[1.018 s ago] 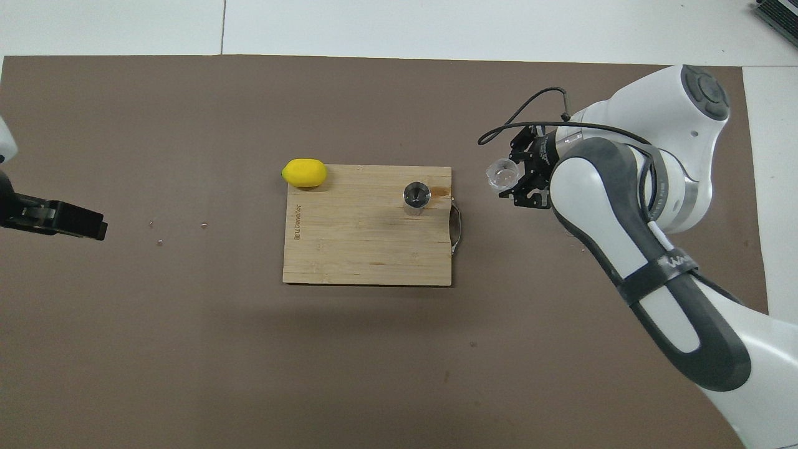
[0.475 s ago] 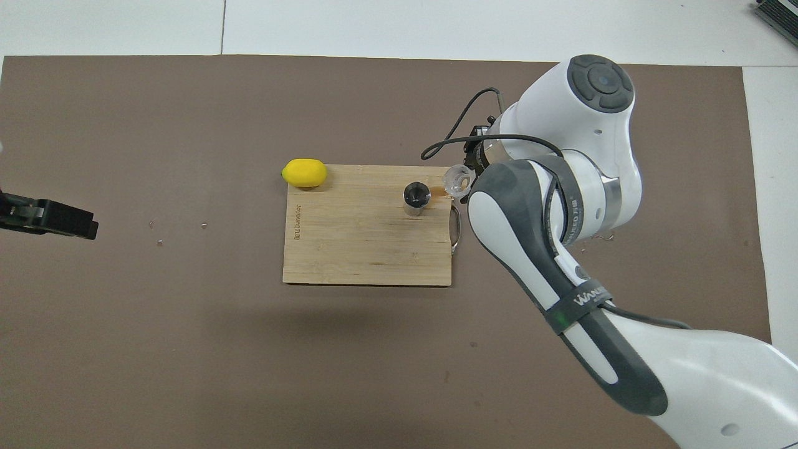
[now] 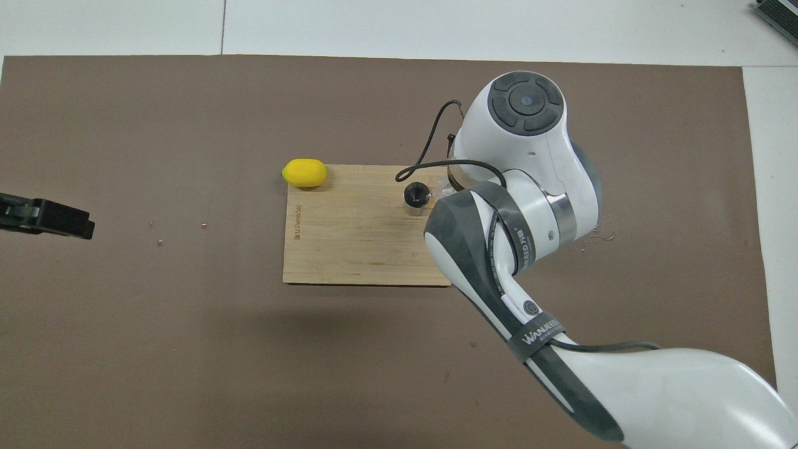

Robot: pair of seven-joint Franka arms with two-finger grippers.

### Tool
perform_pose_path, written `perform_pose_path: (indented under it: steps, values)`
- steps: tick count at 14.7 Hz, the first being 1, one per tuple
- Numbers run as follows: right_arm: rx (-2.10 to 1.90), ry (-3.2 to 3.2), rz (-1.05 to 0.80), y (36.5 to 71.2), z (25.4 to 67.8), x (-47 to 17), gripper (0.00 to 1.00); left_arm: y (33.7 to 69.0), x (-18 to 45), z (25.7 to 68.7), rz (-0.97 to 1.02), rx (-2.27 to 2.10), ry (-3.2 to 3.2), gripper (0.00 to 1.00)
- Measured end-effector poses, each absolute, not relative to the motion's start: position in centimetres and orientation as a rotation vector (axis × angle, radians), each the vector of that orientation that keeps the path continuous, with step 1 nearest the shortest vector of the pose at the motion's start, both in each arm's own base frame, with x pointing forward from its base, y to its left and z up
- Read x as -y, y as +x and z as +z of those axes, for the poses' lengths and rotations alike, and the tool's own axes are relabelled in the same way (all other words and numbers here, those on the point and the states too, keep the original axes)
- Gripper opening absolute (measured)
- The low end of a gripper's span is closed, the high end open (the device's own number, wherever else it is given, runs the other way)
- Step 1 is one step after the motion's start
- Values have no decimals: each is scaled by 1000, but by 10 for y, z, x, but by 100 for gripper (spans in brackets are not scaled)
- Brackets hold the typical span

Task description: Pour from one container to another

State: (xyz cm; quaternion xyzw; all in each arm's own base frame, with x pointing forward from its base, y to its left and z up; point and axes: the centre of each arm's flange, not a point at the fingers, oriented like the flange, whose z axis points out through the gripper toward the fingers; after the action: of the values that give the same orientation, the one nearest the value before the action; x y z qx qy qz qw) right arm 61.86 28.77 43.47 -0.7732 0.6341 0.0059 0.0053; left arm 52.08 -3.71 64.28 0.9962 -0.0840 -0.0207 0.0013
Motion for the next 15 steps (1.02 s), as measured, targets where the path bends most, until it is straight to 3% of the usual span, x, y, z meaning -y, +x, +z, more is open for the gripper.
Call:
perform_pose_path:
  steps: [15]
  values:
    - [-1889, -2515, -171, 633, 425, -324, 51, 521, 38, 643, -67, 265, 3127, 100]
